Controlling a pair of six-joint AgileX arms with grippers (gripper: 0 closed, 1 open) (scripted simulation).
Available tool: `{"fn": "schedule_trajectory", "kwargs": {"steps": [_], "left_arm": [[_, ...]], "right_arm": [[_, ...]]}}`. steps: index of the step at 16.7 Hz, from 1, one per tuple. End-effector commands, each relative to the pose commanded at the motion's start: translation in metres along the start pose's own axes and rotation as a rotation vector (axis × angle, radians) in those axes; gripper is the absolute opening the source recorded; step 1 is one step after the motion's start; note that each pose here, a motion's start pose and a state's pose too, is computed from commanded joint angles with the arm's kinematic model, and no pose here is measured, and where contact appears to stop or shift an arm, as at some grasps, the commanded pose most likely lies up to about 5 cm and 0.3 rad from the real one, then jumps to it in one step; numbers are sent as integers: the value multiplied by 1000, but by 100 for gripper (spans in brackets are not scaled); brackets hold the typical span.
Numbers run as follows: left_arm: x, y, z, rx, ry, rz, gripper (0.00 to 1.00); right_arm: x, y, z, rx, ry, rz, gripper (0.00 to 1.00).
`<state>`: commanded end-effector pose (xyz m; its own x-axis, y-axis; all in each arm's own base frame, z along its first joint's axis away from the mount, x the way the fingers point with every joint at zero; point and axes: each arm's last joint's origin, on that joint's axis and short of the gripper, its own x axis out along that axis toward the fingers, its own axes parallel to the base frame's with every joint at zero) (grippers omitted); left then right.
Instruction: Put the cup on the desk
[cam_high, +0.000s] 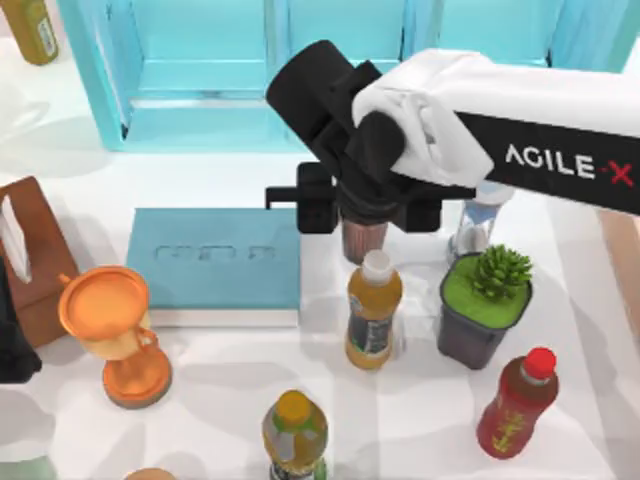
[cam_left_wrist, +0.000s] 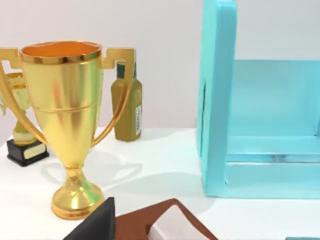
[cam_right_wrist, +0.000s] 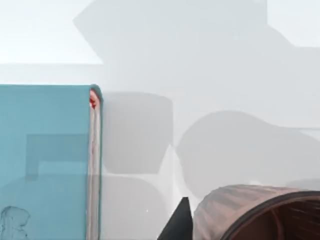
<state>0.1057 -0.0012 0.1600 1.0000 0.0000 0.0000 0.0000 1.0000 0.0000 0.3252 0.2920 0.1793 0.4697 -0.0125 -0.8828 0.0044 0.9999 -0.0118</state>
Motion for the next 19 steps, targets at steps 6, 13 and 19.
{"fn": "schedule_trajectory", "kwargs": {"steps": [6,13,19], "left_arm": [[0,0,0,0,0,0,100],[0,0,0,0,0,0,100],[0,0,0,0,0,0,100]], "right_arm": [[0,0,0,0,0,0,45],[0,0,0,0,0,0,98],[0,0,0,0,0,0,100]]}}
